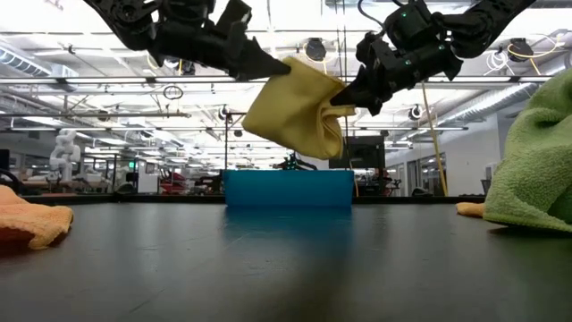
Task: Fold microfiber towels
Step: Put the folded yellow microfiber towel into the blue bin
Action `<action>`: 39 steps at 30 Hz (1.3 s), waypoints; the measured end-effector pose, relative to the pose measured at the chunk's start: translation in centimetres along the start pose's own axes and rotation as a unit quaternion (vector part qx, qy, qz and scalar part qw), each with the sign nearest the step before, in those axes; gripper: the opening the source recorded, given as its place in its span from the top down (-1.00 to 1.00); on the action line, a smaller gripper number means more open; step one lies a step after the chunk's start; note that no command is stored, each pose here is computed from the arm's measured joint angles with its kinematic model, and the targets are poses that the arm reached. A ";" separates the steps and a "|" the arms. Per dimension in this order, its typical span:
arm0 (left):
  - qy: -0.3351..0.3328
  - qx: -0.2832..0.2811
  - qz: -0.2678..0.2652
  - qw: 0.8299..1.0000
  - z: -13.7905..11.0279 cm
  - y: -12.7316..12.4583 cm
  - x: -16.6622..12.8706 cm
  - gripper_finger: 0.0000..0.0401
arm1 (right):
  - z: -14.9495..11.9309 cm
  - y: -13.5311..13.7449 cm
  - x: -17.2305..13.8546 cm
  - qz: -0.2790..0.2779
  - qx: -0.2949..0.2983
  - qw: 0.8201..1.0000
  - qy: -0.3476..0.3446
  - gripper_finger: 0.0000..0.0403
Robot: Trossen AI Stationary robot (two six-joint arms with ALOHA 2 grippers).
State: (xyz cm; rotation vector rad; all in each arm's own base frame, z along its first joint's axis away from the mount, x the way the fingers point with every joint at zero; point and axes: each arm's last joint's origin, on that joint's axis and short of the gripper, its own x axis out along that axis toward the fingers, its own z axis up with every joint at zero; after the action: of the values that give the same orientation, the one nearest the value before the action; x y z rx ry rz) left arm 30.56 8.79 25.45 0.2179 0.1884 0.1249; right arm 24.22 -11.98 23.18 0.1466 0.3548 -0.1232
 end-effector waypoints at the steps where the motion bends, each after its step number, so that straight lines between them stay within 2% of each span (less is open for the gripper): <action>1: 0.003 -0.004 0.009 1.000 -0.1 0.3 0.0 0.91 | 0.1 -0.2 -0.1 -0.006 -0.002 1.000 -0.001 1.00; 5: 0.016 -0.029 0.063 0.997 -0.6 2.0 -0.3 0.97 | 1.3 -1.4 0.0 -0.045 -0.020 0.999 0.006 1.00; 10: 0.024 -0.070 0.122 0.990 -1.7 4.3 -1.1 0.98 | 2.6 -2.8 0.8 -0.057 -0.031 0.997 0.035 1.00; 15: 0.026 -0.125 0.136 0.982 -3.4 5.7 -1.9 0.99 | 2.6 -4.5 2.1 -0.066 -0.013 0.994 0.080 1.00; 25: 0.065 -0.176 0.145 0.972 -6.3 5.9 -2.1 0.99 | 2.0 -6.1 3.2 -0.075 0.004 0.991 0.106 1.00; 29: 0.053 -0.188 0.144 0.970 -6.3 5.8 -1.8 1.00 | 1.8 -6.1 3.1 -0.072 0.011 0.991 0.114 1.00; 34: 0.057 -0.198 0.132 0.969 -6.3 5.0 -1.5 1.00 | 1.5 -5.5 3.1 -0.021 0.030 0.991 0.128 1.00; 39: 0.067 -0.209 0.135 0.966 -6.3 4.6 -1.4 1.00 | 1.5 -5.3 3.1 -0.017 0.031 0.991 0.129 1.00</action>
State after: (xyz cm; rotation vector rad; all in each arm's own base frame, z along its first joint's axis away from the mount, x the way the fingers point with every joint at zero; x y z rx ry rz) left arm 27.45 14.28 20.69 -0.1892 0.2620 0.4470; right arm 26.85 -17.73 22.79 0.2197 0.6128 -0.1486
